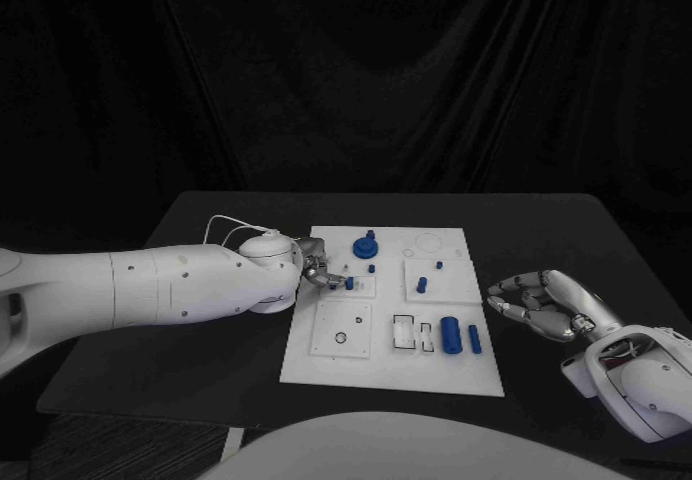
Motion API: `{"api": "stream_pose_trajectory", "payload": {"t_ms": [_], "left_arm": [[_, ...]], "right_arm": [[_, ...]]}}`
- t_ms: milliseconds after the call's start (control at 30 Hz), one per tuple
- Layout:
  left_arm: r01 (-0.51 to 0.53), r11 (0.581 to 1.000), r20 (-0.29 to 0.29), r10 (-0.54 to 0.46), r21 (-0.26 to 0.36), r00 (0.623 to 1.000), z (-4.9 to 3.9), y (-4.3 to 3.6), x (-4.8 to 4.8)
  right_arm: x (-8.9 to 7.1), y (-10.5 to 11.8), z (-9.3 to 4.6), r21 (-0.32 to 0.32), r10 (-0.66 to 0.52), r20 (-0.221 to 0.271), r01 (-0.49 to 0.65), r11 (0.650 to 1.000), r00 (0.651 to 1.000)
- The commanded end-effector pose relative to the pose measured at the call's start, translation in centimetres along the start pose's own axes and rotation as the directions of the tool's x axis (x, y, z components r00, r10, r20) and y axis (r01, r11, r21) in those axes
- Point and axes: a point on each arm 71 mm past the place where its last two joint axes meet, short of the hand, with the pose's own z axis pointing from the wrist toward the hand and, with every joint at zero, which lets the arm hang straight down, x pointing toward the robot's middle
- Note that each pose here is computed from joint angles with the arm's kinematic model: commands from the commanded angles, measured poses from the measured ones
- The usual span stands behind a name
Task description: Assemble the parts on the task board
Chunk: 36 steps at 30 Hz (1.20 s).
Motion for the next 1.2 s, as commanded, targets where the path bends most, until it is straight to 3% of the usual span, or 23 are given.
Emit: {"api": "stream_pose_trajectory", "payload": {"t_ms": [33, 233, 467, 667, 800, 1033, 1133, 1200], "left_arm": [[-0.007, 1.000, 0.018, 0.006, 0.008, 1.000, -0.41, 0.13, -0.08], [0.005, 1.000, 0.050, -0.006, 0.016, 0.999, -1.34, 0.50, -0.91], [0.015, 0.998, 0.104, -0.021, 0.057, 0.994, -2.09, 0.37, -3.03], [0.009, 0.991, 0.140, -0.028, 0.133, 0.990, -2.24, 0.10, -4.44], [0.012, 0.973, 0.194, -0.058, 0.231, 0.979, -2.21, -0.22, -5.55], [-0.039, 0.889, 0.331, -0.129, 0.457, 0.935, -1.80, -1.08, -7.83], [-0.153, 0.823, 0.411, -0.105, 0.547, 0.906, -1.60, -1.84, -8.57], [-0.297, 0.756, 0.493, -0.039, 0.584, 0.869, -1.44, -2.62, -8.88]], "right_arm": [[0.1, -0.1, 0.0, 0.014, -0.003, -0.004, 0.003, 1.000, 1.000], [0.2, -0.1, 0.0, 0.015, -0.003, -0.007, 0.003, 1.000, 1.000], [0.3, -0.1, 0.1, 0.015, -0.002, -0.010, 0.002, 1.000, 1.000], [0.3, -0.1, 0.1, 0.017, -0.003, -0.010, 0.003, 1.000, 1.000], [0.2, -0.2, 0.1, 0.018, -0.003, -0.009, 0.003, 1.000, 1.000], [0.1, -0.1, 0.1, 0.010, -0.004, 0.001, 0.004, 1.000, 1.000], [0.1, 0.0, 0.0, 0.003, -0.004, 0.007, 0.004, 1.000, 1.000], [0.0, 0.1, 0.0, -0.003, -0.003, 0.012, 0.003, 1.000, 1.000]]}}
